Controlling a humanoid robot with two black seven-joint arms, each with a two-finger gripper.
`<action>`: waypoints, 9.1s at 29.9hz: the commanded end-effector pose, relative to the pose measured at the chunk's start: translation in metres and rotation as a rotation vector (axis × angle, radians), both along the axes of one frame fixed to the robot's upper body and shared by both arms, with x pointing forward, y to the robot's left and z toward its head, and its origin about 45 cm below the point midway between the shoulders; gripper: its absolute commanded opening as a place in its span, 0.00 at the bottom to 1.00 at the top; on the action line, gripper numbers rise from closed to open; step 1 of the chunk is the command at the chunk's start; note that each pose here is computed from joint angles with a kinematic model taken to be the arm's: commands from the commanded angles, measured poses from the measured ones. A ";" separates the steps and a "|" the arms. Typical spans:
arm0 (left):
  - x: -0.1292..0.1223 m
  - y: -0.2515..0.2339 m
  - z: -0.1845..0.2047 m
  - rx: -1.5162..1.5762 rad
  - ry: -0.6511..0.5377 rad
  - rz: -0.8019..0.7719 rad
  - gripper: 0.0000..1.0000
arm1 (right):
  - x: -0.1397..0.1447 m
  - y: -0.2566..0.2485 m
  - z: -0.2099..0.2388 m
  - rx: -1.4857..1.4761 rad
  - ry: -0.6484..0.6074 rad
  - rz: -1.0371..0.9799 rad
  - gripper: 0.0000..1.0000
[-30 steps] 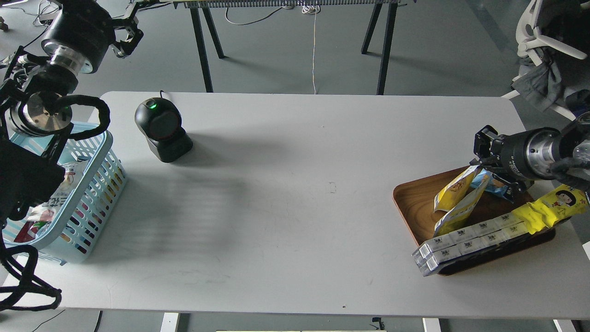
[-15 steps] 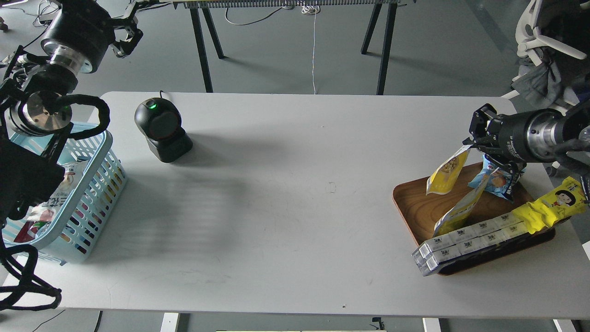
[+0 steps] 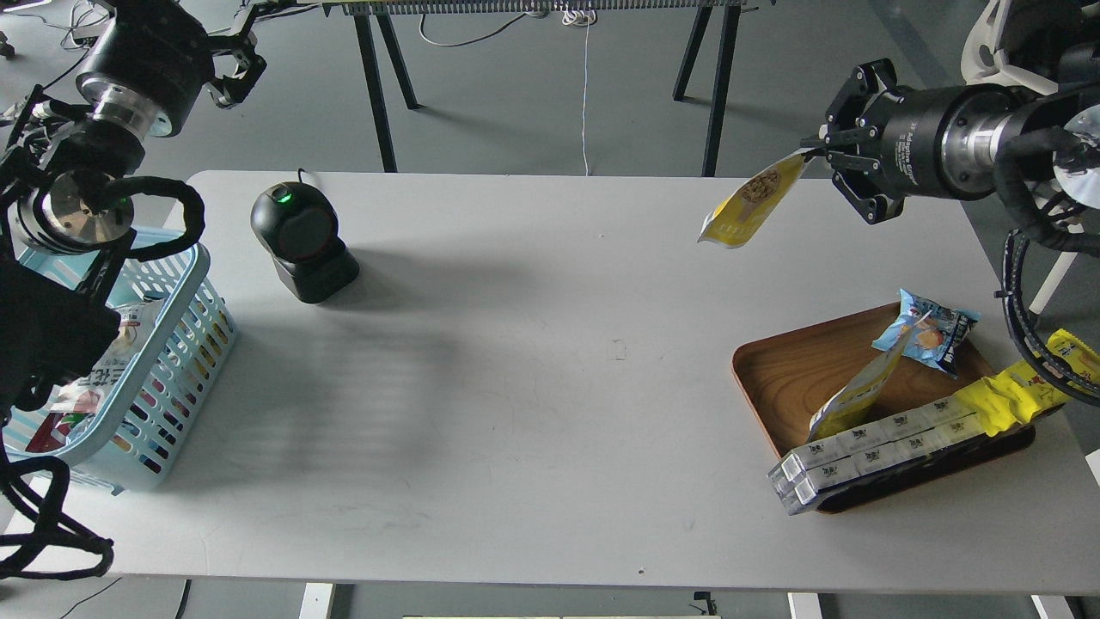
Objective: Scan snack and place in basket
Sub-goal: 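Lift the yellow packet and carry it toward the barcode scanner, then hold the packet in front of the scanner, then set it down, then withdraw the right gripper back above the tray, then reach the left gripper to the yellow packet beside the scanner and grasp it, then lift the packet with the left gripper and carry it toward the basket, then release the packet into the light-blue basket with the left gripper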
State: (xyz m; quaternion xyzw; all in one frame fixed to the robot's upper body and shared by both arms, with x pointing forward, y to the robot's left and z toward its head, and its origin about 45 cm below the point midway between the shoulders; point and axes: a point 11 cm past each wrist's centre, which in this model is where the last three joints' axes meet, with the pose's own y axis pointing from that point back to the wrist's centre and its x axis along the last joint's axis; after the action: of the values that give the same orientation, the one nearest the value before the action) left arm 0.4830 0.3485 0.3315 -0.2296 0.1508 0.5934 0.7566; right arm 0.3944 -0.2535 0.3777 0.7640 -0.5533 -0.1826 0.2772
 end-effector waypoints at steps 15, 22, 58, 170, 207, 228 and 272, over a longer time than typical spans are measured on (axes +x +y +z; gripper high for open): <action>0.000 0.001 0.001 0.000 -0.001 0.004 1.00 | 0.005 0.115 -0.088 0.104 0.135 0.046 0.00; 0.000 0.002 0.001 0.001 -0.002 0.005 1.00 | -0.008 0.170 -0.125 0.083 0.167 0.114 0.00; 0.000 0.003 0.002 0.001 -0.002 0.008 1.00 | -0.022 0.263 -0.120 0.068 0.133 0.263 0.06; -0.108 -0.129 -0.143 2.225 -0.606 -0.617 0.00 | 0.049 -0.151 -0.082 1.024 -0.451 -0.350 0.96; -0.160 -0.083 -0.067 2.412 -0.657 -0.702 0.00 | 0.055 -0.131 -0.085 1.014 -0.433 -0.317 0.96; -0.141 -0.100 -0.038 2.458 -0.633 -0.701 0.00 | 0.060 -0.123 -0.079 0.999 -0.428 -0.287 0.96; -0.156 0.011 0.044 2.334 -0.547 -0.318 0.00 | 0.066 -0.118 -0.065 0.978 -0.442 -0.266 0.96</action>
State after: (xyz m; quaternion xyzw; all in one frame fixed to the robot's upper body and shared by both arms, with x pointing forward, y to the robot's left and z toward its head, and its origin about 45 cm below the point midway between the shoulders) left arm 0.3318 0.3361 0.3502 0.4823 -0.6192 0.1967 0.5876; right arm 0.4603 -0.3725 0.3119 0.7466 -0.5416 -0.2879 -0.2576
